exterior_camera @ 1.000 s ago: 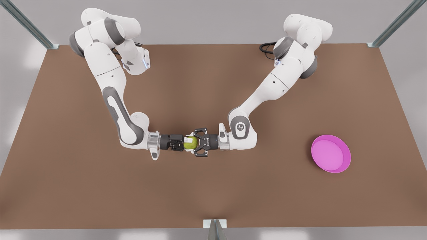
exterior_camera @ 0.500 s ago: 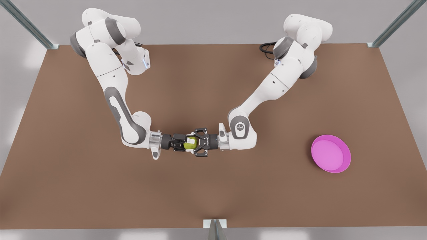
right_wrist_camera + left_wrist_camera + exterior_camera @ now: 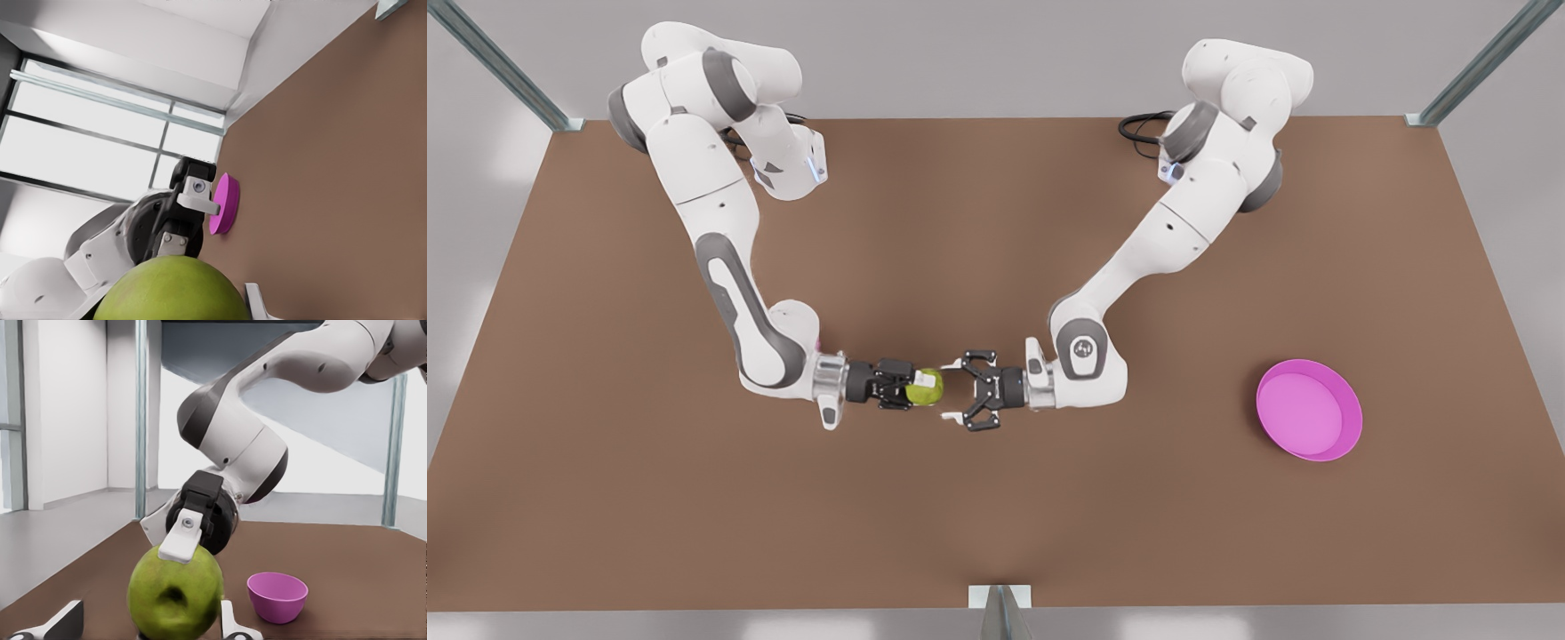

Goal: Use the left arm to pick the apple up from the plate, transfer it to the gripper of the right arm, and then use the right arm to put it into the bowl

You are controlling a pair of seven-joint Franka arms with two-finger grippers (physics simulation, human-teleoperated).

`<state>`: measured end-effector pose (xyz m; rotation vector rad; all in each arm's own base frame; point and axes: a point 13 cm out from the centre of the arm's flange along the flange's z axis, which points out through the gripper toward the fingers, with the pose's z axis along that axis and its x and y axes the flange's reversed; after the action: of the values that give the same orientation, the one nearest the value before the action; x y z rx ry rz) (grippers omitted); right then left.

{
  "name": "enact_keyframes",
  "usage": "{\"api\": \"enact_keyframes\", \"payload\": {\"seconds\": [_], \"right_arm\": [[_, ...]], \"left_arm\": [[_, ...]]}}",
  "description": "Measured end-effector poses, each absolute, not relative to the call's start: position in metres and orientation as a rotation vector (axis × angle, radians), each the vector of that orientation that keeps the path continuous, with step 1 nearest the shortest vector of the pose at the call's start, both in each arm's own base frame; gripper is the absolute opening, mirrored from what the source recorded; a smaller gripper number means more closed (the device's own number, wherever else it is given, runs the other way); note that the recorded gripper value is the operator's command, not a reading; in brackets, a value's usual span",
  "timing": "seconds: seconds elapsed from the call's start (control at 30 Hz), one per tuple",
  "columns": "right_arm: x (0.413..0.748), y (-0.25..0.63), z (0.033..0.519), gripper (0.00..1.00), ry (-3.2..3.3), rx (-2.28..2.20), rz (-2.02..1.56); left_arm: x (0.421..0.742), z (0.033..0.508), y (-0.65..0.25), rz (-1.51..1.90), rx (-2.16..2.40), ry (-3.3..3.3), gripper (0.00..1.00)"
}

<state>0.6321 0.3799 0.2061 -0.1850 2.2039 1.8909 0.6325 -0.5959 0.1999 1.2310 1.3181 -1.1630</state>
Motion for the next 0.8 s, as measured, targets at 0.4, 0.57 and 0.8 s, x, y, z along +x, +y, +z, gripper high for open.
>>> {"api": "enact_keyframes", "payload": {"seconds": [0.4,0.57,0.8], "right_arm": [[0.585,0.214,0.176,0.6,2.327,-0.267,1.844],[0.555,0.159,0.179,0.6,2.379,-0.352,1.814],[0.518,0.12,0.175,0.61,2.474,-0.516,1.768]], "left_arm": [[0.653,0.328,-0.322,-0.586,2.211,1.268,1.0],[0.655,0.408,-0.126,-0.151,2.471,1.848,1.0],[0.6,0.483,-0.013,-0.015,1.691,2.635,1.0]]}}
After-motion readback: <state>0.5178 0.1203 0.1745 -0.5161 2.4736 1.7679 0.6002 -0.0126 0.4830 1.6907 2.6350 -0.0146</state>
